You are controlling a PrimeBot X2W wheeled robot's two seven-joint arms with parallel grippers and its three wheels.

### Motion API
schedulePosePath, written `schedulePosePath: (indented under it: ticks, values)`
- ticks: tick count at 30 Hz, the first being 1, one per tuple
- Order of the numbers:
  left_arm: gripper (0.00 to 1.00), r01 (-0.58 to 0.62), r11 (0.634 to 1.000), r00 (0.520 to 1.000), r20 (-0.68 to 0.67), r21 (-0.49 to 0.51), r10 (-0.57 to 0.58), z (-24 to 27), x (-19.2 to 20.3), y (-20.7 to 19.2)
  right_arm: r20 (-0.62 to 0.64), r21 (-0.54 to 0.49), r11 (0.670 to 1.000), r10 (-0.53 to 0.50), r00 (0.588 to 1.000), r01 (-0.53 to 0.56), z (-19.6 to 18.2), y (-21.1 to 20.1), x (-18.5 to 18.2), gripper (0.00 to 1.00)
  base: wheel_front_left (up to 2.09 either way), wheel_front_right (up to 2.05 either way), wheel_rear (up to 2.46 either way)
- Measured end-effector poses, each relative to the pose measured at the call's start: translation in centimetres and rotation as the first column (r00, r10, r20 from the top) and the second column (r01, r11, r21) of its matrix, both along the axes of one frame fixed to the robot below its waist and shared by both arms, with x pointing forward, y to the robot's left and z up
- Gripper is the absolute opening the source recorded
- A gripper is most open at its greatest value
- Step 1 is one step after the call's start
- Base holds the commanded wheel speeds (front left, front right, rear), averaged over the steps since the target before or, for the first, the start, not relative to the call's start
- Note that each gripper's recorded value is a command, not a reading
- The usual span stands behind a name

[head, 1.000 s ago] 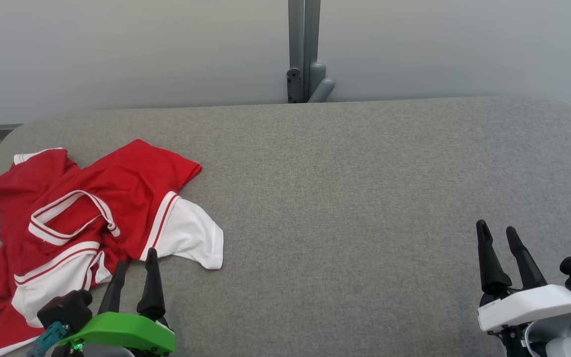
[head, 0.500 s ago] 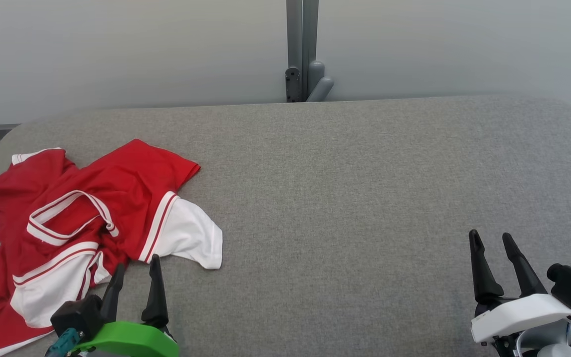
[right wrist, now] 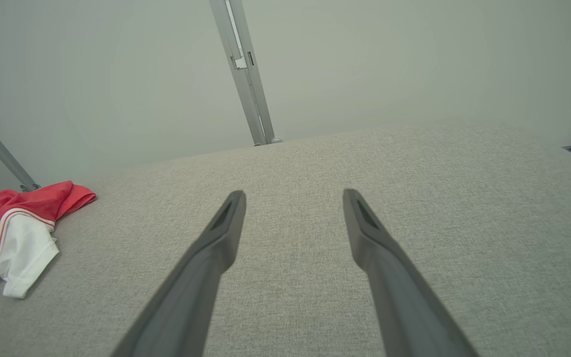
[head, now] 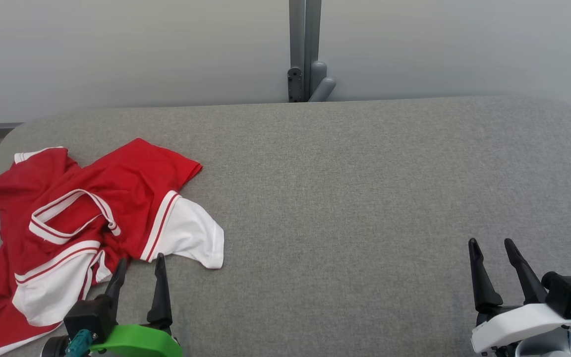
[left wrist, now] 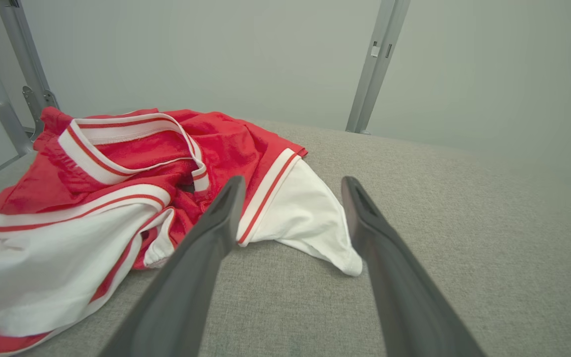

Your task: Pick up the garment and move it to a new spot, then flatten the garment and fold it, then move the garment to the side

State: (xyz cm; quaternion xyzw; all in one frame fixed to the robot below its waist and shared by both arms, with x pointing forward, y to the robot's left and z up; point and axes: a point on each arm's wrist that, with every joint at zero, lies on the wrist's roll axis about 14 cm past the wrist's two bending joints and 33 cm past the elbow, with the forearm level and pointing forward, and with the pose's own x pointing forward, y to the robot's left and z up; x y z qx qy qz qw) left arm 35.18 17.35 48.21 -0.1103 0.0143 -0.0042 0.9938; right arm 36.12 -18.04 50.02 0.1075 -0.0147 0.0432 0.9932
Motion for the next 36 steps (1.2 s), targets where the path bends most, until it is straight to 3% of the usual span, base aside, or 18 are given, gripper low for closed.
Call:
schedulePosePath:
  ticks: [20, 36]
  values:
    - [1.0, 0.038, 0.989, 0.999, 0.024, 0.142, -0.042, 0.0, -0.3, -0.8, 0.037, -0.128, 0.992, -0.01, 0.999, 0.014, 0.4, -0.7, -0.1, 1.0, 0.0, 0.0, 0.0]
    - [1.0, 0.05, 0.993, 0.999, -0.001, 0.108, -0.05, -1.2, -1.0, -0.5, 0.054, -0.14, 0.99, -0.016, 0.998, 0.024, 0.5, -1.1, -0.2, 1.0, 0.0, 0.0, 0.0]
